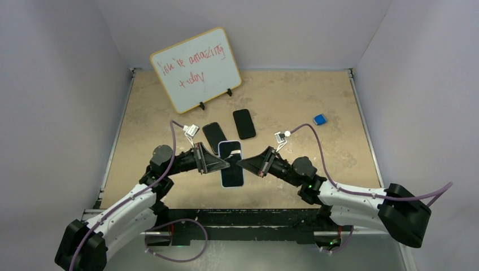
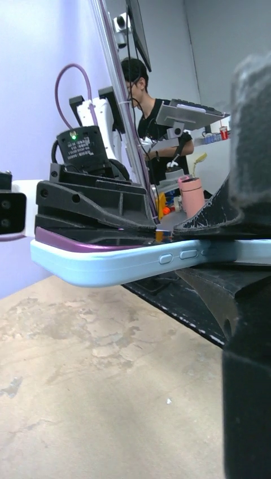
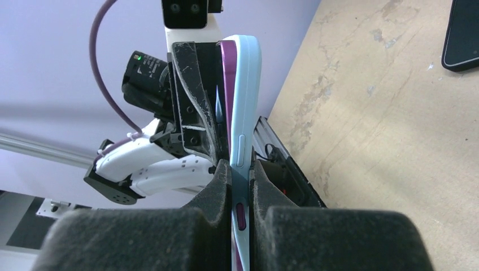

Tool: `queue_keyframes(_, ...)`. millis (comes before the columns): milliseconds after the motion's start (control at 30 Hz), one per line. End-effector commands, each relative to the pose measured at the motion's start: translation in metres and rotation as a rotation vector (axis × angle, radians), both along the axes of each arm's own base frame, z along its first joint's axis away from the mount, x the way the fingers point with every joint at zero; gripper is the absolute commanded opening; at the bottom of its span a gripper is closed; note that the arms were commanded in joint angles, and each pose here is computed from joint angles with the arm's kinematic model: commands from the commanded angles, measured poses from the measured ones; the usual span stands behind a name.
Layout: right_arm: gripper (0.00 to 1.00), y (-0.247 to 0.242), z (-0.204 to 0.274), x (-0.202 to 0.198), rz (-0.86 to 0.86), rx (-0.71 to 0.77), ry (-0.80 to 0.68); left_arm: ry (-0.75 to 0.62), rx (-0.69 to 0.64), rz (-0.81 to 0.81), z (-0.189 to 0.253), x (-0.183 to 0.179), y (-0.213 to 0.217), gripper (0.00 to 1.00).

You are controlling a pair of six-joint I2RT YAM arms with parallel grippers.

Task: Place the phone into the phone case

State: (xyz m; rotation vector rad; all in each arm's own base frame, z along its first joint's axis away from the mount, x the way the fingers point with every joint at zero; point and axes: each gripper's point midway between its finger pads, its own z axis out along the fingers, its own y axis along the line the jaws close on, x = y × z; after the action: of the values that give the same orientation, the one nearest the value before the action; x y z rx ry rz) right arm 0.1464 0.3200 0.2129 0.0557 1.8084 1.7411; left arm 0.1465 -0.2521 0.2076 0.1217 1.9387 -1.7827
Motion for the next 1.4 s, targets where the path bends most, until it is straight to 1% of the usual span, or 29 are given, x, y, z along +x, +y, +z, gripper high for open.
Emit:
queue_keyframes(0, 0.10, 0.001, 0.022, -0.002, 0.017, 0.079, -0.034, -0.094, -0.096, -0.021, 0.027, -0.006, 0.000, 0.07)
queue_keyframes(67, 0.26, 0.000, 0.018, -0.004, 0.019, 0.078, -0.022, -0.092, -0.111, -0.017, 0.029, -0.006, 0.000, 0.00)
queue_keyframes(133, 0.41, -0.002, 0.013, -0.007, 0.028, 0.073, -0.012, -0.100, -0.122, -0.012, 0.032, -0.005, 0.000, 0.00)
queue_keyframes(200, 0.55, -0.002, 0.008, -0.009, 0.040, 0.056, -0.002, -0.115, -0.131, -0.011, 0.036, -0.004, 0.000, 0.00)
queue_keyframes(267, 0.64, -0.003, 0.004, -0.013, 0.056, 0.040, -0.002, -0.131, -0.135, -0.009, 0.039, -0.004, 0.000, 0.00)
queue_keyframes(300, 0.67, -0.003, 0.001, -0.016, 0.071, 0.031, 0.001, -0.138, -0.137, -0.007, 0.040, -0.003, 0.000, 0.00)
queue_keyframes(400, 0.71, -0.001, -0.009, -0.023, 0.114, -0.007, 0.007, -0.154, -0.144, 0.004, 0.042, -0.002, 0.000, 0.00)
queue_keyframes(467, 0.70, 0.002, -0.016, -0.031, 0.164, -0.042, 0.012, -0.165, -0.148, 0.009, 0.044, -0.001, 0.000, 0.00)
queue_keyframes(567, 0.66, 0.006, -0.018, -0.037, 0.212, -0.045, 0.007, -0.173, -0.140, 0.015, 0.042, 0.001, 0.000, 0.00)
queue_keyframes(667, 0.57, 0.008, -0.023, -0.042, 0.249, -0.043, 0.026, -0.168, -0.123, 0.021, 0.037, 0.004, -0.001, 0.00)
queue_keyframes(767, 0.46, 0.008, -0.025, -0.044, 0.256, -0.037, 0.048, -0.173, -0.098, 0.029, 0.030, 0.006, -0.001, 0.00)
queue_keyframes(833, 0.32, 0.007, -0.029, -0.044, 0.254, -0.041, 0.071, -0.182, -0.066, 0.042, 0.025, 0.009, -0.001, 0.00)
queue_keyframes(933, 0.03, 0.005, -0.031, -0.040, 0.216, -0.038, 0.116, -0.203, 0.030, 0.080, 0.012, 0.018, 0.002, 0.00)
queue_keyframes(967, 0.00, 0.003, -0.035, -0.038, 0.203, -0.047, 0.144, -0.212, 0.065, 0.098, 0.008, 0.021, 0.004, 0.00)
queue_keyframes(1067, 0.00, 0.002, -0.036, -0.037, 0.184, -0.042, 0.181, -0.224, 0.154, 0.143, -0.002, 0.028, 0.011, 0.00)
queue_keyframes(1200, 0.00, 0.004, -0.030, -0.035, 0.187, -0.028, 0.163, -0.247, 0.149, 0.124, 0.003, 0.027, 0.008, 0.00)
queue_keyframes(1233, 0.02, 0.004, -0.027, -0.035, 0.188, -0.026, 0.147, -0.251, 0.139, 0.107, 0.006, 0.025, 0.007, 0.00)
queue_keyframes(1367, 0.29, 0.003, -0.016, -0.031, 0.164, -0.022, 0.077, -0.252, 0.099, 0.031, 0.010, 0.014, 0.001, 0.00)
